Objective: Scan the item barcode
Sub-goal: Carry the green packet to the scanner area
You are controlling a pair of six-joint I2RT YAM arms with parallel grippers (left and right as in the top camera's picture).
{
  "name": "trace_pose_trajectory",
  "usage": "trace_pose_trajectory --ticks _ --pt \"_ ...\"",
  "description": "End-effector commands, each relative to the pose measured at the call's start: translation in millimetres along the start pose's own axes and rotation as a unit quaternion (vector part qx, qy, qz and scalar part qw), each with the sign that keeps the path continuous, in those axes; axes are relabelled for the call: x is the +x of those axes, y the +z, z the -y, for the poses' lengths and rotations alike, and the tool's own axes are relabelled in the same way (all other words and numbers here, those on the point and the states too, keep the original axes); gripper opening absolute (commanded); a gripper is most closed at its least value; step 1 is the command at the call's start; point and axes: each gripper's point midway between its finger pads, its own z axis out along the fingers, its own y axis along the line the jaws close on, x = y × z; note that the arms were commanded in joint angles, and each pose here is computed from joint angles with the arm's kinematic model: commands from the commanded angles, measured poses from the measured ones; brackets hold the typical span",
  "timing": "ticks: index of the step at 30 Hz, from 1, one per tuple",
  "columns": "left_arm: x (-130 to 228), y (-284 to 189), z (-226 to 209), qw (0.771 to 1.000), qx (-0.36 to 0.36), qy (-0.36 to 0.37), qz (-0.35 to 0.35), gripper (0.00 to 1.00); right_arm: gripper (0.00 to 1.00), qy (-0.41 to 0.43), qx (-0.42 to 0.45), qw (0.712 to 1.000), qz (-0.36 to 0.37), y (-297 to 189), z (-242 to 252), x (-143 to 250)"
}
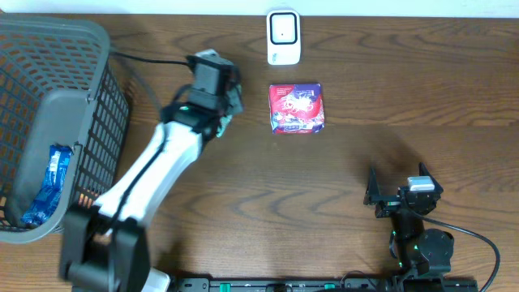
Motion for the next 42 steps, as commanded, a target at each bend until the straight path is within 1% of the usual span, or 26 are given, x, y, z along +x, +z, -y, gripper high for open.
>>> trace_pose_trajectory --ticks 1,4,8,12,16,21,24,25,27,30,33,40,41,42 --pt "16.7 36.0 1.9 0.999 -0.042 0.004 0.002 0.07 0.99 -0.006 0.004 1.000 -0.002 0.0 1.9 1.6" --pt "32.8 59.5 11.8 0.999 -0.038 -0.032 -0.004 0.07 0.99 -0.006 0.004 1.000 -0.002 0.0 1.9 1.6" --pt "46.1 83.7 26.5 0.993 -0.022 -0.112 0.002 0.08 0.99 -0.006 0.004 1.000 -0.002 0.0 1.9 1.6" --pt "52.6 97.7 43.3 0.990 0.005 -0.141 0.005 0.07 0.99 -0.006 0.004 1.000 -0.002 0.0 1.9 1.6" --pt "63.7 108.2 68.9 0.989 0.056 -0.138 -0.010 0.08 0.99 -0.006 0.004 1.000 -0.002 0.0 1.9 1.6" --pt "66.5 110.0 79.7 0.988 0.076 -0.135 -0.011 0.08 0.99 -0.006 0.004 1.000 -0.002 0.0 1.9 1.6" --pt "65.1 105.0 103.0 0.982 0.135 -0.129 -0.025 0.08 0.99 -0.006 0.004 1.000 -0.002 0.0 1.9 1.6" --pt "63.2 102.4 111.6 0.980 0.157 -0.123 -0.026 0.14 0.99 -0.006 0.004 1.000 -0.002 0.0 1.9 1.6" --pt "54.9 96.5 125.4 0.975 0.193 -0.111 -0.017 0.15 0.99 -0.006 0.004 1.000 -0.002 0.0 1.9 1.6" --pt "40.6 95.4 117.6 0.976 0.181 -0.120 0.007 0.15 0.99 -0.006 0.004 1.000 -0.002 0.0 1.9 1.6" --pt "30.3 98.1 104.0 0.977 0.167 -0.130 0.017 0.15 0.99 -0.006 0.004 1.000 -0.002 0.0 1.9 1.6" --pt "33.7 110.4 61.7 0.983 0.110 -0.146 -0.011 0.12 0.99 -0.006 0.004 1.000 -0.002 0.0 1.9 1.6" --pt "34.8 111.3 57.5 0.983 0.104 -0.148 -0.014 0.13 0.99 -0.006 0.004 1.000 -0.002 0.0 1.9 1.6" --pt "35.1 111.5 54.7 0.984 0.100 -0.149 -0.017 0.17 0.99 -0.006 0.004 1.000 -0.002 0.0 1.9 1.6"
